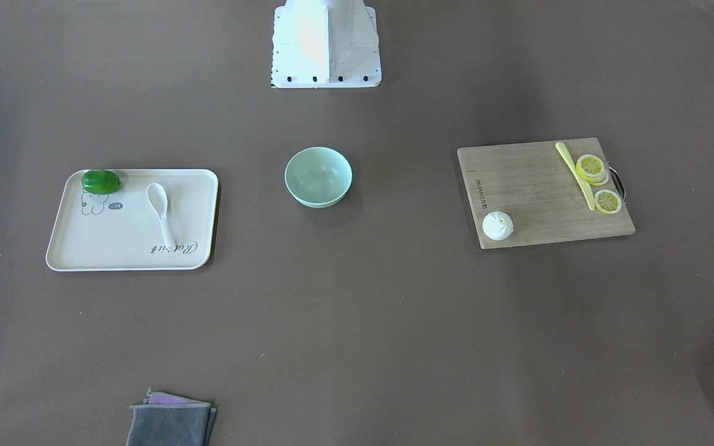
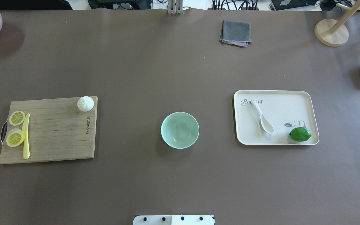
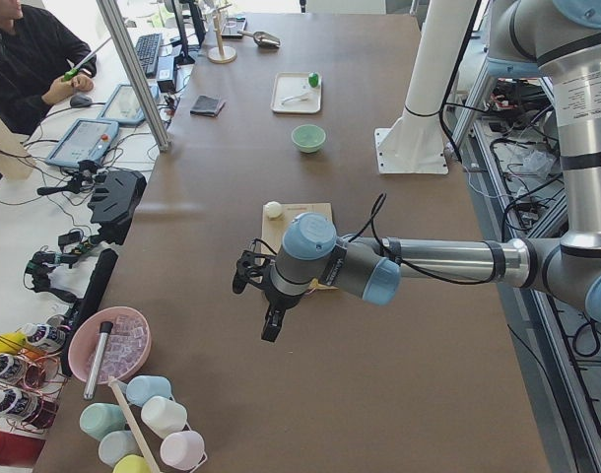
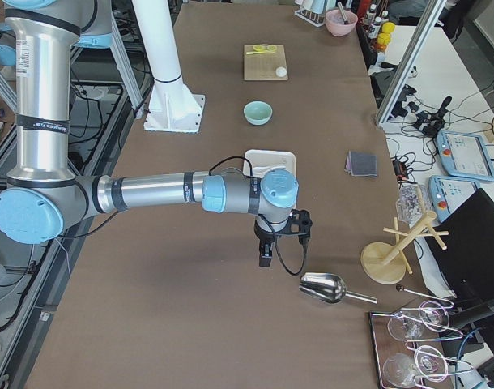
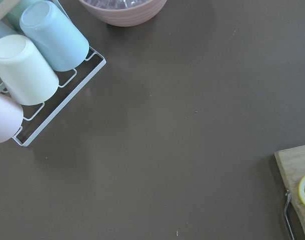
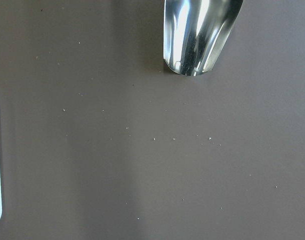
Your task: Put spoon and bun in bowl
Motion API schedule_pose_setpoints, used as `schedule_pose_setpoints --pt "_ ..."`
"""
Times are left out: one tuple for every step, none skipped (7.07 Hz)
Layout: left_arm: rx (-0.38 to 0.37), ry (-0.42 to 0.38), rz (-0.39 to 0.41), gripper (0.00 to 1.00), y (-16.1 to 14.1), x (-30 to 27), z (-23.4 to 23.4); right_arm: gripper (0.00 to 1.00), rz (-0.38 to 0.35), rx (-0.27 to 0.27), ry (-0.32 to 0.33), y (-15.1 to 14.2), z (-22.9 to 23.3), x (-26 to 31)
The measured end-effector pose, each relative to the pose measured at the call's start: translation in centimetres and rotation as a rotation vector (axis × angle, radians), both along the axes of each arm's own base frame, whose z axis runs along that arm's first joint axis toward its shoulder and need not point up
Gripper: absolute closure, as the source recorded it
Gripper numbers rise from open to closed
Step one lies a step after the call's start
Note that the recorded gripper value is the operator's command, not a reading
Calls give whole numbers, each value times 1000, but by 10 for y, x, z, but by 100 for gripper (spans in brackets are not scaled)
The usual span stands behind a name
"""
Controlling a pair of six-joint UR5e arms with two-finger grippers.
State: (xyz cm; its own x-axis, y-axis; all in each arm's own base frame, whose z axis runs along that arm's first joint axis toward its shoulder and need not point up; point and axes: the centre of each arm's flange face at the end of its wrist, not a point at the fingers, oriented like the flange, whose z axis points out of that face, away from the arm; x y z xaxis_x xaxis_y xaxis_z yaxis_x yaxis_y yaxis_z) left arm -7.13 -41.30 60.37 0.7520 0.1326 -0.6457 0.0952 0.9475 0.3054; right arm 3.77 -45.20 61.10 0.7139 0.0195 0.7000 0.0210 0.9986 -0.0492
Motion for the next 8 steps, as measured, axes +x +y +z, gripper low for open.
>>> schedule_pose_setpoints --pt "0 0 1 2 0 0 0 0 0 3 -1 0 -1 0" --pt "6 2 3 2 -1 0 -2 0 0 12 -3 -3 -5 -1" --pt "20 3 8 2 -3 2 -6 0 -1 35 -7 -11 -15 -2" --pt "45 5 17 2 -7 5 -13 0 -14 82 -8 -27 -36 -9" --pt "77 23 41 2 -12 15 -21 0 -68 149 4 -50 -66 -37" --pt "96 67 65 2 -16 26 -31 0 -132 200 19 -67 -91 -75" --pt "105 116 78 2 -27 37 -46 0 -159 229 12 -74 -107 -97" --pt "121 141 99 2 -43 51 -62 0 -175 256 -11 -79 -119 -111"
